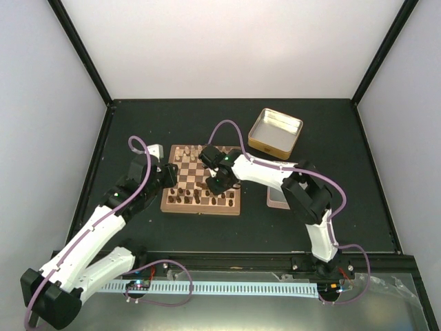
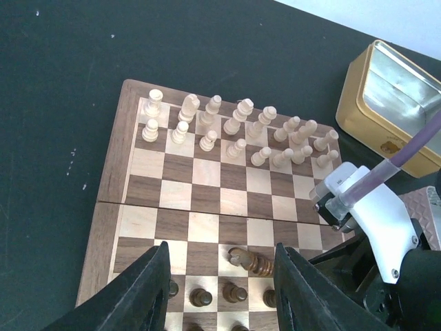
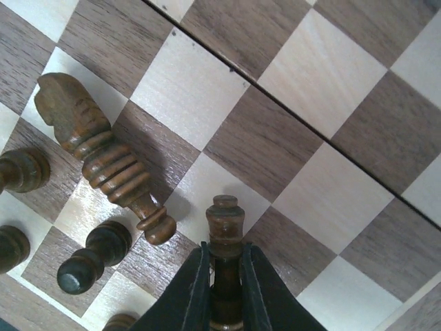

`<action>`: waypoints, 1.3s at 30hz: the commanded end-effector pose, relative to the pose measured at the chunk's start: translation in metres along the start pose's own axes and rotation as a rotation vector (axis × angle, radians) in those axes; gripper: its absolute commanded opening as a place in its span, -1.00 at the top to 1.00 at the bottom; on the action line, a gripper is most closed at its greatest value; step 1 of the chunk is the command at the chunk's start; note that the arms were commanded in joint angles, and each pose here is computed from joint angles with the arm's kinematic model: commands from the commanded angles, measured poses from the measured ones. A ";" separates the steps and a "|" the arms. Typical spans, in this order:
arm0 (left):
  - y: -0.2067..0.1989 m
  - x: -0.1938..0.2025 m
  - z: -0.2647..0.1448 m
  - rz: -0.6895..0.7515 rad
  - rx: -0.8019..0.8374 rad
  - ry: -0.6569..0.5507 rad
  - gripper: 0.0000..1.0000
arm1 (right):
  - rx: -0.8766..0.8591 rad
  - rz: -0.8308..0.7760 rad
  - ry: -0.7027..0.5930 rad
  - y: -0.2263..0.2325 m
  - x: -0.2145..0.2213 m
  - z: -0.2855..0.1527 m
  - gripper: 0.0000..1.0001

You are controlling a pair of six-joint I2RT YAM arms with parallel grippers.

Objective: Set up the chess pieces on the board
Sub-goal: Place the chess piece on the chessboard, then pick up the chess piece from the chessboard.

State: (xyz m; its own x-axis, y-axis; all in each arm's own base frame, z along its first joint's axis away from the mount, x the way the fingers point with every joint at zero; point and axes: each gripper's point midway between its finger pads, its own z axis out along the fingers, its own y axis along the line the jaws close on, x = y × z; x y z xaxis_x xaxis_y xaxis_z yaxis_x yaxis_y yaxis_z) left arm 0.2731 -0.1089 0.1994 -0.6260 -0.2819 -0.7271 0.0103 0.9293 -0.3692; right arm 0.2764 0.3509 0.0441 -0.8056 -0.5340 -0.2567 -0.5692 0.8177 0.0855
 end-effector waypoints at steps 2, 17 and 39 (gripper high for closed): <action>-0.001 -0.004 -0.003 -0.013 0.016 -0.020 0.14 | 0.051 -0.024 -0.018 -0.006 -0.008 0.007 0.85; -0.001 -0.003 -0.002 -0.014 0.021 -0.013 0.14 | 0.075 -0.009 -0.038 -0.010 -0.011 0.003 0.35; -0.009 -0.005 -0.004 -0.034 0.059 -0.009 0.11 | 0.110 -0.041 -0.069 -0.016 -0.011 0.004 0.88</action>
State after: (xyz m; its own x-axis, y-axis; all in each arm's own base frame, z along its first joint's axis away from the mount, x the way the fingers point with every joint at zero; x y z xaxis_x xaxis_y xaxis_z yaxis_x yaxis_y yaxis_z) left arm 0.2713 -0.1123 0.1966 -0.6421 -0.2897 -0.7098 0.0186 0.9197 -0.3922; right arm 0.2912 0.3480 0.0413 -0.7893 -0.5411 -0.2901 -0.5676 0.8233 0.0085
